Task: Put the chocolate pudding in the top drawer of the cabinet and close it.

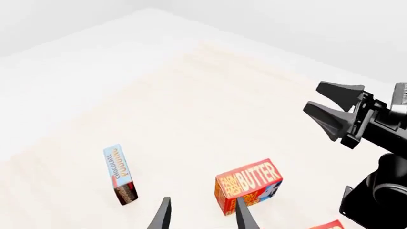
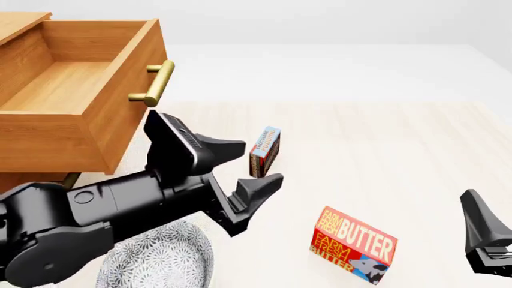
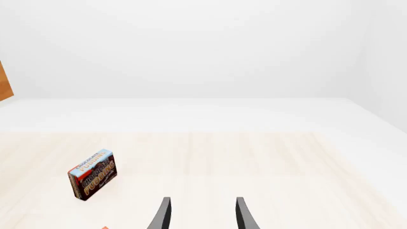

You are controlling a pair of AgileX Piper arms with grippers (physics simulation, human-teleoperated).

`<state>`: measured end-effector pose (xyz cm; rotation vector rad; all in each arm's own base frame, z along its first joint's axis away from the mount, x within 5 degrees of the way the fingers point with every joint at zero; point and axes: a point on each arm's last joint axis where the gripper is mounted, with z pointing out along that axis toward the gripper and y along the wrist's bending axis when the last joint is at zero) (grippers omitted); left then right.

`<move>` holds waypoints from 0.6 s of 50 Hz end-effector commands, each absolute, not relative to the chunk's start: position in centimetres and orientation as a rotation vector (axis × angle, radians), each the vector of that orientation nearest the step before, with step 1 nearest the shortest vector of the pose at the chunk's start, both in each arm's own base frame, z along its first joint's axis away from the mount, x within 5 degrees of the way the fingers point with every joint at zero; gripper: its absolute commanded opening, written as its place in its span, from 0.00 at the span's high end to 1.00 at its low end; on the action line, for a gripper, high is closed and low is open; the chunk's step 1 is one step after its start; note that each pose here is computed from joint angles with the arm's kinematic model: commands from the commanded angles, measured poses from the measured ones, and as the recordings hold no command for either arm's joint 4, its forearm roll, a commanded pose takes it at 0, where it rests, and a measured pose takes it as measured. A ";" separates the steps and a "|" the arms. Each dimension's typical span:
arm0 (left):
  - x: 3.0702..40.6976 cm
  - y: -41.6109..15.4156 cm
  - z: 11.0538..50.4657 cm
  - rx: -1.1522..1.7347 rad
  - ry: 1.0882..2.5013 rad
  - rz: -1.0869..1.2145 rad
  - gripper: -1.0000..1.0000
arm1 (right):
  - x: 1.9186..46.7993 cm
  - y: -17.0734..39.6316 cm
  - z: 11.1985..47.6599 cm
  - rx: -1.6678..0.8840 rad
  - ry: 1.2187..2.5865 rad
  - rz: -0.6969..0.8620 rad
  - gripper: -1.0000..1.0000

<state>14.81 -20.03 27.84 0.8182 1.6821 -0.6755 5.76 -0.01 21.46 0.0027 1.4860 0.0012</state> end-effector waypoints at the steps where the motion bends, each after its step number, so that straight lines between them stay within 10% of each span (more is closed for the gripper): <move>1: 16.0 -20.5 26.1 0.798 1.733 -0.654 0.00 | 5.8 0.0 21.5 0.003 1.486 0.001 0.00; 30: 19.0 -19.4 25.1 0.664 1.821 -0.601 0.00 | 5.8 0.0 21.5 0.003 1.486 0.001 0.00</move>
